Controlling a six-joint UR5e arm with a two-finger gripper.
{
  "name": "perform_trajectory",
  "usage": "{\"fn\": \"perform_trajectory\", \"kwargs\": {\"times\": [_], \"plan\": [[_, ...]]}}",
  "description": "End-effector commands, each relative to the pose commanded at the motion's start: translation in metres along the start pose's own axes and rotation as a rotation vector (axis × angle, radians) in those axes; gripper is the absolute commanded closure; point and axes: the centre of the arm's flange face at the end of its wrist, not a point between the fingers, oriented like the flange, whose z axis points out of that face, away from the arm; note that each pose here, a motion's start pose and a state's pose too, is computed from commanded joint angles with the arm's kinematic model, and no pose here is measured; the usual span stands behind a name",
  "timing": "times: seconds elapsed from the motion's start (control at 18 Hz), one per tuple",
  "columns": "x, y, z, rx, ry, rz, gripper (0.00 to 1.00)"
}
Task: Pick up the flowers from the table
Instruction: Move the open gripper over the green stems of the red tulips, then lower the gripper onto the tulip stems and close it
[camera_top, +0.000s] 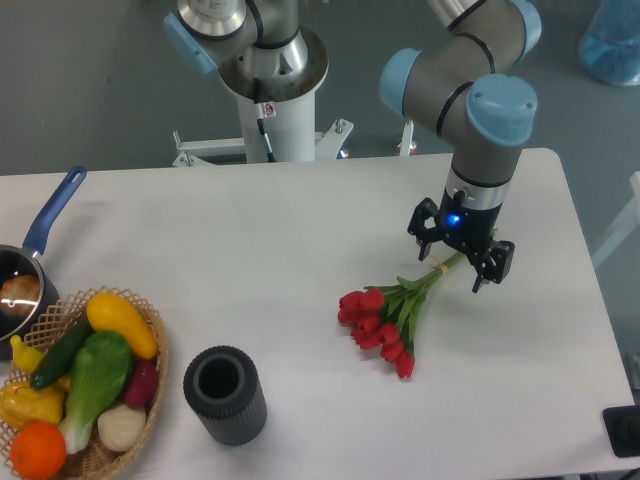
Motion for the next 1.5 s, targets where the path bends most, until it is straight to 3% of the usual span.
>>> {"fn": "perform_trajectory", "kwargs": {"times": [0.33,1.0,1.5], "plan": [[0.011,0.006,0.012,-0.086,0.018,0.000,0.00],[0.029,0.006,0.062,-0.069,0.108,-0.001,0.00],[0.030,-0.019,0.106,-0.073,0.139,0.049,0.00]]}}
